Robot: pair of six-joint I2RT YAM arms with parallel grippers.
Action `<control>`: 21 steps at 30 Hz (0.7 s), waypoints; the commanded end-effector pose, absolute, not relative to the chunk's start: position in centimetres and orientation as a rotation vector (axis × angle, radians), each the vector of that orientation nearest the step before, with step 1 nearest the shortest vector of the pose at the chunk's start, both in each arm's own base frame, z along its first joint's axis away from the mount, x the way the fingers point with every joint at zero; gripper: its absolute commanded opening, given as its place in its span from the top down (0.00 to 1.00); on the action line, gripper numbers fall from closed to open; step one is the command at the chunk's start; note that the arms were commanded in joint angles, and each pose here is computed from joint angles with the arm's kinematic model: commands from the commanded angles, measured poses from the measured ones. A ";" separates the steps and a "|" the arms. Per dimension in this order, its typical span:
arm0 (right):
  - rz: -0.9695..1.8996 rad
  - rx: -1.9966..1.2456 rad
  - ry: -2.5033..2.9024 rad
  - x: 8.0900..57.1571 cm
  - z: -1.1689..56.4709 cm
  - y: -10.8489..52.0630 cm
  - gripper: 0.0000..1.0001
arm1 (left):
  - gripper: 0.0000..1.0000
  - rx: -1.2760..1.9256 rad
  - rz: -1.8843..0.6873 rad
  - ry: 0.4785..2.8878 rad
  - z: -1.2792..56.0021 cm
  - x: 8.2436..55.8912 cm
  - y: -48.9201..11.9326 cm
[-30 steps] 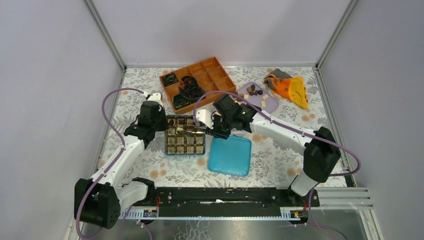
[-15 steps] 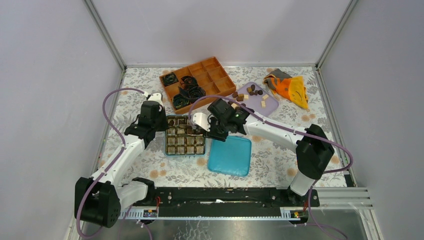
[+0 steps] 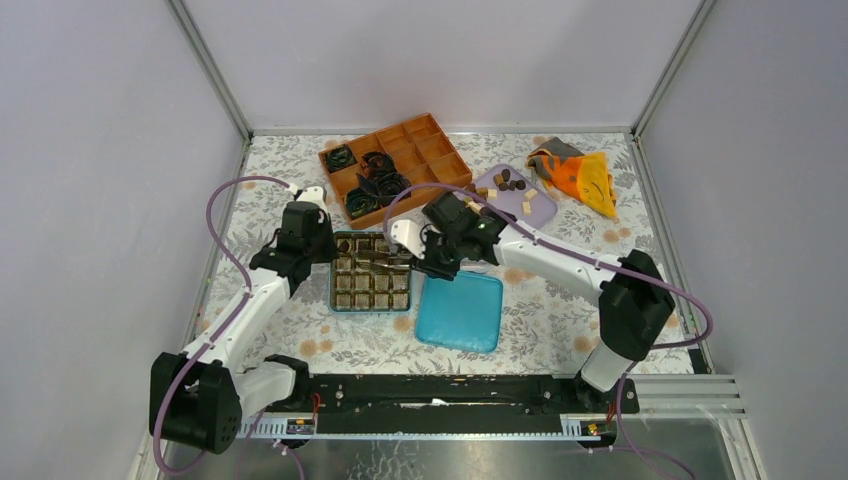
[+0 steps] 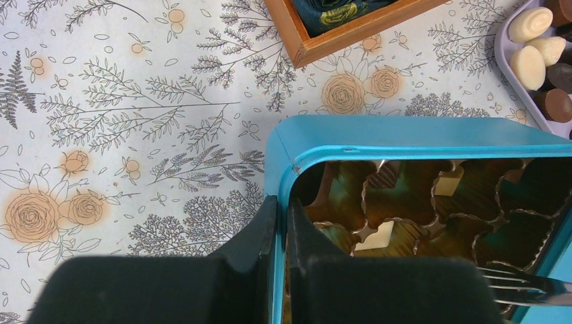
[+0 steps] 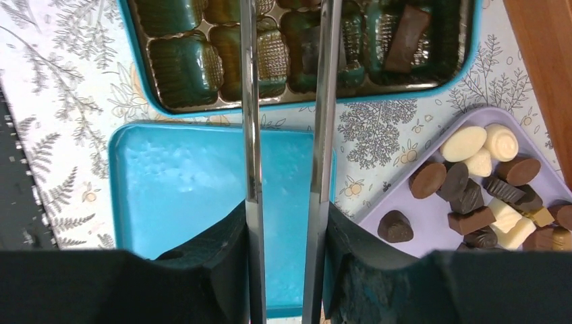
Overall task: Pack the chocolate
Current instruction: Place the fake chocolate in the packing box, then pick up the fake chocolate from the plate.
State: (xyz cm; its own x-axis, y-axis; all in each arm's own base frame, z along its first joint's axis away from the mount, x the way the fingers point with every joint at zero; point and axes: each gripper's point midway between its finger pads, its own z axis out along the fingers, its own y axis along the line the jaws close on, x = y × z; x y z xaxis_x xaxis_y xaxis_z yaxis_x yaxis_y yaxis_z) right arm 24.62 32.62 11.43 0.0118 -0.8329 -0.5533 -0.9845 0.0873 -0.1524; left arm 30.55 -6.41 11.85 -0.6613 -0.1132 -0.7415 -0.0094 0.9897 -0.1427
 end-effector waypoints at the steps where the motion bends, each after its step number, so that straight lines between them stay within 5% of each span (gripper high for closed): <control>1: 0.555 -1.639 1.750 25.6 18.4 32.0 0.61 | 1.00 -0.091 -0.197 2.195 14.1 32.3 -7.0; 10: 0.617 -1.340 1.799 29.7 21.5 25.1 0.64 | 1.00 -0.095 -0.203 2.210 13.9 32.3 -7.1; 21: 0.306 -1.152 2.082 34.4 15.8 14.7 0.65 | 1.00 -0.103 -0.204 2.229 13.6 32.2 -7.2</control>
State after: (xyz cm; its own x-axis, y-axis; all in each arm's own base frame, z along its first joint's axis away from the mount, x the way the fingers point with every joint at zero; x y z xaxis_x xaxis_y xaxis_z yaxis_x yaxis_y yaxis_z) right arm 33.03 16.97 16.59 -0.3229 -0.6082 -0.7251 -0.8436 0.5322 -0.0707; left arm 30.51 -6.50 11.26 -0.6775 -0.1113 -0.7270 -0.0098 0.9898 -0.1423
